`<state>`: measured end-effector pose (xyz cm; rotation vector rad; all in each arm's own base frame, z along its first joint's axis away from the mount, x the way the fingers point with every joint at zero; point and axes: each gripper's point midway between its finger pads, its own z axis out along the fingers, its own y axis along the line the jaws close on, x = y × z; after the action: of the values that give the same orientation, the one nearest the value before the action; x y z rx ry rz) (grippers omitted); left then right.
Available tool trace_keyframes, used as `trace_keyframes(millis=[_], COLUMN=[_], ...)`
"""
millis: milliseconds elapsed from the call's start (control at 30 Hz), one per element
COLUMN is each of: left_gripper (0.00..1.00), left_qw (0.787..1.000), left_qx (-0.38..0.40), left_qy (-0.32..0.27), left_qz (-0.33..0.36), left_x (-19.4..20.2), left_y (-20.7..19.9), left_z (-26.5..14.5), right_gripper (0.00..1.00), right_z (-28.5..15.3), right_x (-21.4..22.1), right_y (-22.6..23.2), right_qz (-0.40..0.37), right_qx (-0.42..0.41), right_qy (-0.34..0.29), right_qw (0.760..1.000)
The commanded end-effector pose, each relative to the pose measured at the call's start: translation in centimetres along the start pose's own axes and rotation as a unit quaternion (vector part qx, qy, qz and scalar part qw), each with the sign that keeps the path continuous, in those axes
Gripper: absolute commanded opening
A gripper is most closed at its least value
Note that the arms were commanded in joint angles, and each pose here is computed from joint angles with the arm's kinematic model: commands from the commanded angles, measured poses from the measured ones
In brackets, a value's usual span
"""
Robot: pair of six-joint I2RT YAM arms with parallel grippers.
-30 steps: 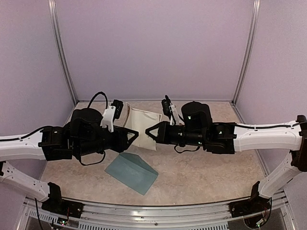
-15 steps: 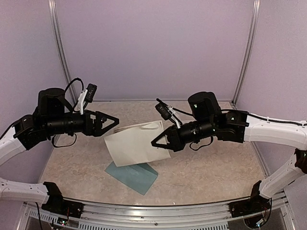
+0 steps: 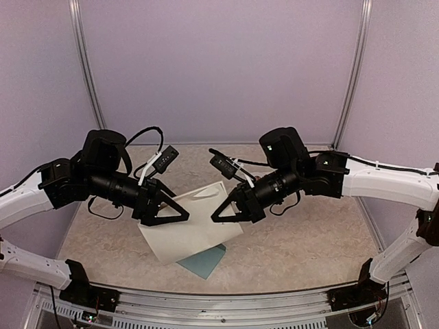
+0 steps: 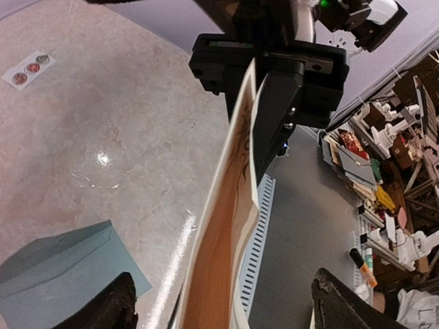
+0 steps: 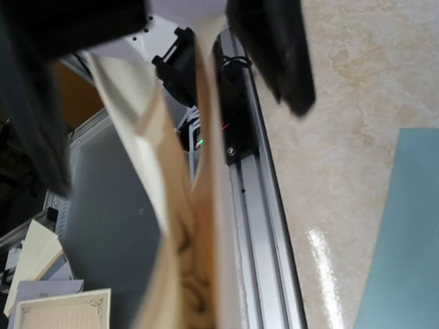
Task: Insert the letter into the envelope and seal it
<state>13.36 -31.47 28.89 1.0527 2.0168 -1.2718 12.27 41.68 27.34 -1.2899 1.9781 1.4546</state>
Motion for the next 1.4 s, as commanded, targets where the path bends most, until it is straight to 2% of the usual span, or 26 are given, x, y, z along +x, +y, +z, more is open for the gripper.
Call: trace_keyframes(millis=[0, 67, 100, 133, 200, 267, 333, 433, 533, 667, 900, 1100, 1167, 1233, 1267, 1300, 1333, 1367], left_gripper=[0.49, 0.21, 0.1, 0.0, 0.0, 0.0, 0.0, 0.0, 0.0, 0.0, 0.0, 0.0, 0.0, 0.0, 0.0, 0.03, 0.19, 0.4], left_qw=[1.0, 1.0, 1.0, 0.999, 0.999, 0.997, 0.99, 0.974, 0.955, 0.935, 0.931, 0.935, 0.936, 0.937, 0.938, 0.939, 0.94, 0.94], left_qx=[0.021, 0.025, 0.025, 0.024, 0.019, 0.015, 0.024, 0.044, 0.035, 0.045, 0.056, 0.058, 0.06, 0.062, 0.067, 0.068, 0.07, 0.067], left_qy=[0.003, -0.009, -0.015, -0.023, -0.043, -0.08, -0.134, -0.221, -0.291, -0.348, -0.354, -0.344, -0.341, -0.338, -0.333, -0.33, -0.327, -0.328], left_qz=[0.012, 0.011, 0.01, 0.008, 0.0, -0.011, -0.028, -0.036, -0.056, -0.061, -0.067, -0.068, -0.069, -0.067, -0.065, -0.065, -0.065, -0.067], left_x=[-0.5, -0.8, -1.0, -1.2, -1.5, -2.3, -3.6, -5.6, -6.8, -7.7, -7.9, -7.7, -7.6, -7.5, -7.5, -7.5, -7.5, -7.5], left_y=[-0.9, -1.1, -1.0, -0.9, -0.6, -0.1, -0.2, -1.0, -0.7, -1.2, -1.6, -1.6, -1.5, -1.6, -1.8, -1.8, -1.8, -1.7], left_z=[0.2, 0.2, 0.2, 0.1, -0.1, -0.6, -1.7, -4.0, -6.0, -7.9, -7.8, -7.2, -7.1, -7.0, -6.8, -6.7, -6.5, -6.5], right_gripper=[0.0, 0.0, 0.0, 0.04, 0.28, 0.58, 0.79, 0.95, 1.0, 0.97, 0.73, 0.53, 0.41, 0.18, 0.04, 0.0, 0.0, 0.0], right_z=[-0.4, -0.7, -1.0, -1.4, -2.3, -3.7, -5.2, -7.3, -8.4, -7.9, -3.6, -3.3, -3.4, -3.4, -3.4, -3.4, -3.5, -3.8], right_x=[-0.4, -0.7, -1.0, -1.3, -1.9, -3.0, -3.6, -3.7, -4.0, -4.7, -7.2, -8.4, -8.7, -9.0, -9.1, -9.2, -9.5, -9.6], right_y=[0.3, 0.1, 0.1, 0.1, 0.2, 0.2, 0.3, 0.4, 1.7, 2.7, 4.9, 6.2, 6.2, 6.0, 5.8, 5.7, 5.4, 5.3], right_qz=[-0.013, -0.015, -0.016, -0.016, -0.016, -0.02, -0.016, -0.01, -0.008, -0.018, -0.054, -0.07, -0.071, -0.066, -0.064, -0.061, -0.057, -0.056], right_qx=[0.002, 0.015, 0.02, 0.024, 0.03, 0.04, 0.05, 0.053, 0.018, 0.005, -0.035, -0.071, -0.07, -0.066, -0.063, -0.059, -0.053, -0.049], right_qy=[0.0, -0.012, -0.023, -0.035, -0.065, -0.112, -0.162, -0.238, -0.3, -0.331, -0.306, -0.322, -0.328, -0.333, -0.335, -0.339, -0.348, -0.359], right_qw=[1.0, 1.0, 0.999, 0.999, 0.997, 0.993, 0.985, 0.97, 0.954, 0.943, 0.95, 0.941, 0.939, 0.938, 0.938, 0.937, 0.934, 0.93])
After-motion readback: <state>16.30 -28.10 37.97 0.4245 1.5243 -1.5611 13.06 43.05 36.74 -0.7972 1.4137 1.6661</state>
